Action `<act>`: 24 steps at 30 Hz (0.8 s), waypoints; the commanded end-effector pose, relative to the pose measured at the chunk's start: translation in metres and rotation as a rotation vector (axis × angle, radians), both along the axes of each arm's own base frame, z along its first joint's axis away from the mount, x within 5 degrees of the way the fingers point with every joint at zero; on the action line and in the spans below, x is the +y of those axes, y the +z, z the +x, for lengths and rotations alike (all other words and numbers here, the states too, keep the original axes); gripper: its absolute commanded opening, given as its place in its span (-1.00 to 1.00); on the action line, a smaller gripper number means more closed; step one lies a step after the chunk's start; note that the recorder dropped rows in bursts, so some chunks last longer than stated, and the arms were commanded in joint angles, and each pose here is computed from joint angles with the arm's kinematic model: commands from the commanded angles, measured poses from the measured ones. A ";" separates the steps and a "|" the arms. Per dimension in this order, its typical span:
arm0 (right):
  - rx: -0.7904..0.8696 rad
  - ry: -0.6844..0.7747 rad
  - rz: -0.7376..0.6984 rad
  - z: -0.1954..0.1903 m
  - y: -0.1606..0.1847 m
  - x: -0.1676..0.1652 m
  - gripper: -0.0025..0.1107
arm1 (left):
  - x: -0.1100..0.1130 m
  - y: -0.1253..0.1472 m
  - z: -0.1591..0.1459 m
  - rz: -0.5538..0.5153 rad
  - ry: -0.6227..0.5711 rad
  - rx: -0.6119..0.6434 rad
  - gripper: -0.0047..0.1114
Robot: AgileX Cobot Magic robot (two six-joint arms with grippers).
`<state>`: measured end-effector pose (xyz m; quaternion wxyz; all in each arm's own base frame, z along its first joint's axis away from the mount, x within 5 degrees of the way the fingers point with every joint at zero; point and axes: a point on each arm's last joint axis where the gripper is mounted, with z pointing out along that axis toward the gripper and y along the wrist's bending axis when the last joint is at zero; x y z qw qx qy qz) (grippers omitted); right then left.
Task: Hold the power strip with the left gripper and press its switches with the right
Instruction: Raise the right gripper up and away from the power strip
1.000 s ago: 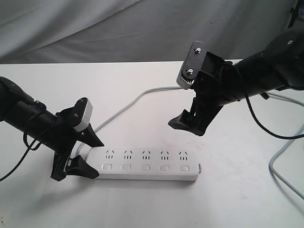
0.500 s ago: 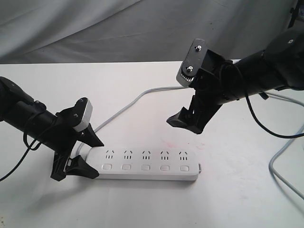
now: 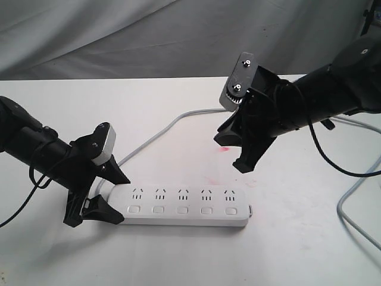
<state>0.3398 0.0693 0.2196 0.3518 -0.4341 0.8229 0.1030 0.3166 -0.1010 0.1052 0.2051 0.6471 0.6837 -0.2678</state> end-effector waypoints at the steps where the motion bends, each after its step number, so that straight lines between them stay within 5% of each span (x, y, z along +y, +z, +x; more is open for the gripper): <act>1: 0.047 0.023 0.045 -0.006 0.001 0.002 -0.77 | -0.002 -0.001 -0.001 0.000 0.001 0.001 -0.68; 24: 0.135 -0.128 0.114 -0.005 0.000 0.000 -0.96 | -0.002 -0.001 -0.001 0.000 0.001 0.001 -0.68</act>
